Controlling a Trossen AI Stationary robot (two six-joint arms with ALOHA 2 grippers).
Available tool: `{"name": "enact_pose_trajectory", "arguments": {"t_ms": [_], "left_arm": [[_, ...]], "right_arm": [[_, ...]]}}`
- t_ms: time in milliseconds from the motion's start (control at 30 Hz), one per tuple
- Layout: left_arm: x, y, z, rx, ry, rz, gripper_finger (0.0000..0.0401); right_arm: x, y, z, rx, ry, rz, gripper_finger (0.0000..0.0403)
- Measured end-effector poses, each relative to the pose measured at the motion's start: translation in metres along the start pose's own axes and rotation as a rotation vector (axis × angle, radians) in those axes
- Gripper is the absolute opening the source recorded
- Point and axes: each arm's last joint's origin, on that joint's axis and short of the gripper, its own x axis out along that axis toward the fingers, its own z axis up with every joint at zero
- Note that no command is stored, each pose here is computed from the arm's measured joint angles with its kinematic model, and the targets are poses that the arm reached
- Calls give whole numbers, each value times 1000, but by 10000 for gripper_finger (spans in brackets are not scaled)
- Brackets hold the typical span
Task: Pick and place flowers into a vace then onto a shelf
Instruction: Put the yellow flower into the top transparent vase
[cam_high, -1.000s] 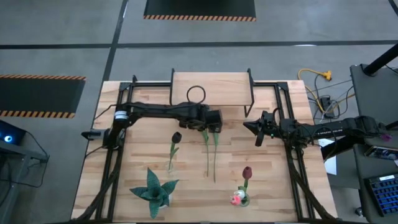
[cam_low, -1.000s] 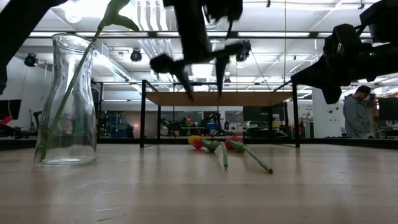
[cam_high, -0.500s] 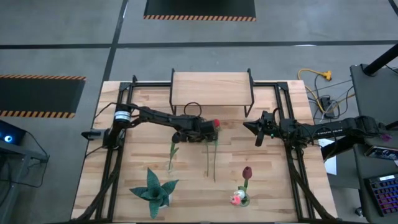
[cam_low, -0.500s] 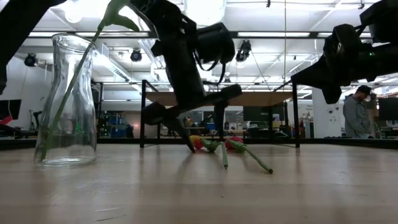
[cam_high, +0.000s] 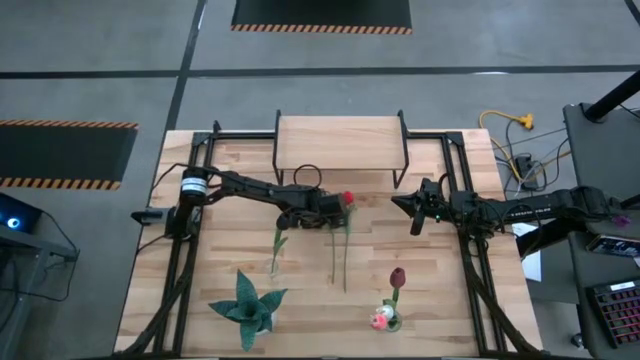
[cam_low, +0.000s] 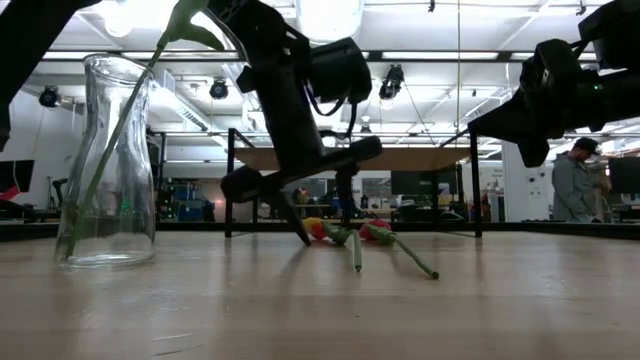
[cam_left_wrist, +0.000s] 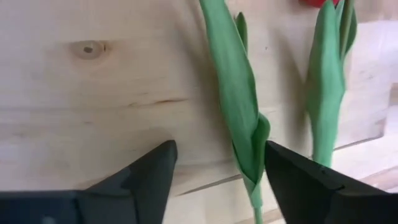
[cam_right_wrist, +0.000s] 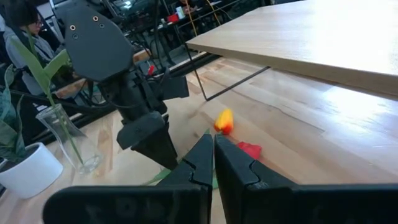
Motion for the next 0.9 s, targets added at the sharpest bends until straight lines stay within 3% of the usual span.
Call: {"name": "enact_pose_trajectory", "arguments": {"t_ms": [333,467,667,900], "left_arm": [[1,4,0,90,28,34,44],[2,6,0,127,39,46,6],[-1,1,1,160,49,29,24],[-4,-5,2,216,55,11,133]], "right_arm": [[0,0,0,0,1,0,8],[0,0,0,0,1,0,8],[0,0,0,0,2,0,8],[0,0,0,-1,2,0,8]]}}
